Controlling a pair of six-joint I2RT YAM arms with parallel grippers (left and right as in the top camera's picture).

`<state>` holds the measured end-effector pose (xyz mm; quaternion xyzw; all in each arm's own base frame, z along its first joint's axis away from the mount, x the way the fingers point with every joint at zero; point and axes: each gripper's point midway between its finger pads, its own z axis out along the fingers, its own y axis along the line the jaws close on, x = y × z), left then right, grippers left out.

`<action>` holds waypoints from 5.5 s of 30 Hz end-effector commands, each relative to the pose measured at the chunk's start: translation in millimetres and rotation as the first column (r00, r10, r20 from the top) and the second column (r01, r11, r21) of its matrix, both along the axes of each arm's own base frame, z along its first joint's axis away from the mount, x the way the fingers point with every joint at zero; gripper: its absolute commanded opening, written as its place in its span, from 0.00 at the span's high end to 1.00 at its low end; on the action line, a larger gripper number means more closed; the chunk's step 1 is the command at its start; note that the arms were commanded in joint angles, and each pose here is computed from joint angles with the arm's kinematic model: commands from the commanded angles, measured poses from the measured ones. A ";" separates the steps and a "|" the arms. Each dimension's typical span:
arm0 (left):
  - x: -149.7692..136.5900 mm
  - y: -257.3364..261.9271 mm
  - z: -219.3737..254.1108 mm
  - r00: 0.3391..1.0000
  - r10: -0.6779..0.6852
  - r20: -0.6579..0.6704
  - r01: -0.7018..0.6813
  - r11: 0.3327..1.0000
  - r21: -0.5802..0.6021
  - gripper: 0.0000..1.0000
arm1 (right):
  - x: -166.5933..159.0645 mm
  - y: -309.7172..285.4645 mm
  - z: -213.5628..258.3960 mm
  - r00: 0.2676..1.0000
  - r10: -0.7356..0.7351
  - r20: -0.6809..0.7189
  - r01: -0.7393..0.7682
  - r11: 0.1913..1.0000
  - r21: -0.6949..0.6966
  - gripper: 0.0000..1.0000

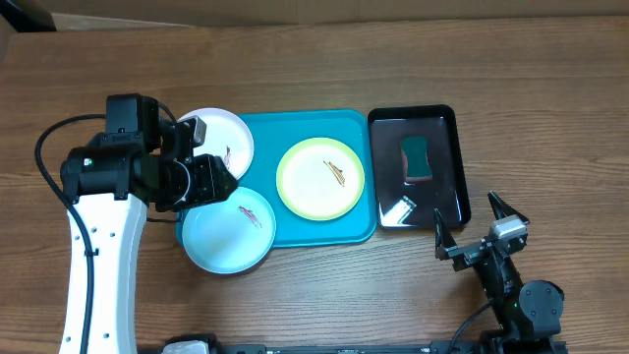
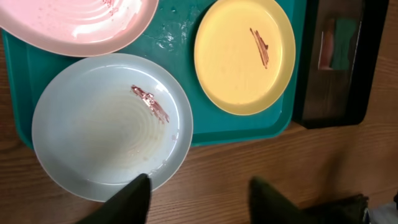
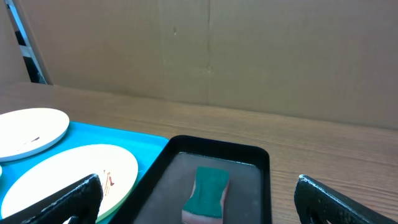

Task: Clean dirty plates on tray and stack at the side
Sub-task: 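Move the left gripper over the yellow plate's left rim, then reach the right gripper down to the green sponge in the black tray, then close the right gripper on the green sponge and lift it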

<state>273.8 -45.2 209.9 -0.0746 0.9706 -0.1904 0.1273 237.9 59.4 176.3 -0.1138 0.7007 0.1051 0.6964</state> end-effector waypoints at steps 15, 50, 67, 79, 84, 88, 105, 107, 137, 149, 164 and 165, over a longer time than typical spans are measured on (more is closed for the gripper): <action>3.9 -37.5 -9.8 0.999 0.004 0.044 -0.015 0.965 0.260 0.85 | 0.4 -0.9 -2.2 1.000 -0.005 0.003 0.005 1.000 -0.003 0.00; 49.7 -82.2 -139.8 0.991 -0.078 -0.112 0.104 0.963 0.248 0.56 | -5.3 2.4 110.6 0.977 0.017 -0.214 0.002 0.996 0.087 0.00; 64.7 -68.5 -155.0 0.992 0.063 -0.113 -0.031 0.964 0.264 0.61 | 92.5 34.6 62.8 0.470 0.113 -0.875 -0.051 0.994 0.101 0.43; 68.8 -70.9 -163.7 0.992 0.060 -0.115 -0.027 0.964 0.265 0.65 | 129.5 15.8 -22.9 0.296 -0.062 -0.953 0.055 0.997 -0.048 0.33; 68.1 -70.8 -174.6 0.988 0.060 -0.140 -0.020 0.962 0.273 0.65 | 139.1 17.1 -49.8 0.268 -0.162 -0.950 0.058 0.987 -0.152 0.33; 68.2 -70.9 -175.6 0.988 0.060 -0.141 -0.019 0.962 0.273 0.66 | 145.0 23.7 -73.8 0.251 -0.230 -0.940 0.026 0.973 -0.231 0.33; 66.9 -71.1 -175.7 0.987 0.059 -0.147 -0.017 0.962 0.271 0.66 | 153.3 30.5 -153.9 0.203 -0.324 -0.924 -0.020 0.942 -0.335 0.43; 66.8 -71.2 -175.7 0.987 0.059 -0.147 -0.017 0.962 0.271 0.66 | 150.3 35.6 -161.2 0.186 -0.297 -0.937 -0.031 0.951 -0.308 0.44; 64.4 -70.3 -176.1 0.986 0.059 -0.157 -0.014 0.961 0.275 0.61 | 123.9 30.7 -170.3 0.083 -0.310 -0.947 -0.066 0.946 -0.316 0.94; 63.8 -70.2 -176.2 0.985 0.059 -0.159 -0.014 0.961 0.275 0.61 | 161.6 37.7 -164.8 0.227 -0.284 -0.932 -0.015 0.955 -0.295 0.14; 63.8 -71.4 -176.1 0.985 0.057 -0.160 -0.012 0.963 0.268 0.61 | 168.6 39.6 -164.3 0.247 -0.278 -0.928 0.014 0.959 -0.283 0.20; 63.7 -71.4 -176.1 0.985 0.057 -0.160 -0.012 0.963 0.269 0.61 | 170.1 39.9 -164.0 0.252 -0.277 -0.927 0.016 0.959 -0.282 0.19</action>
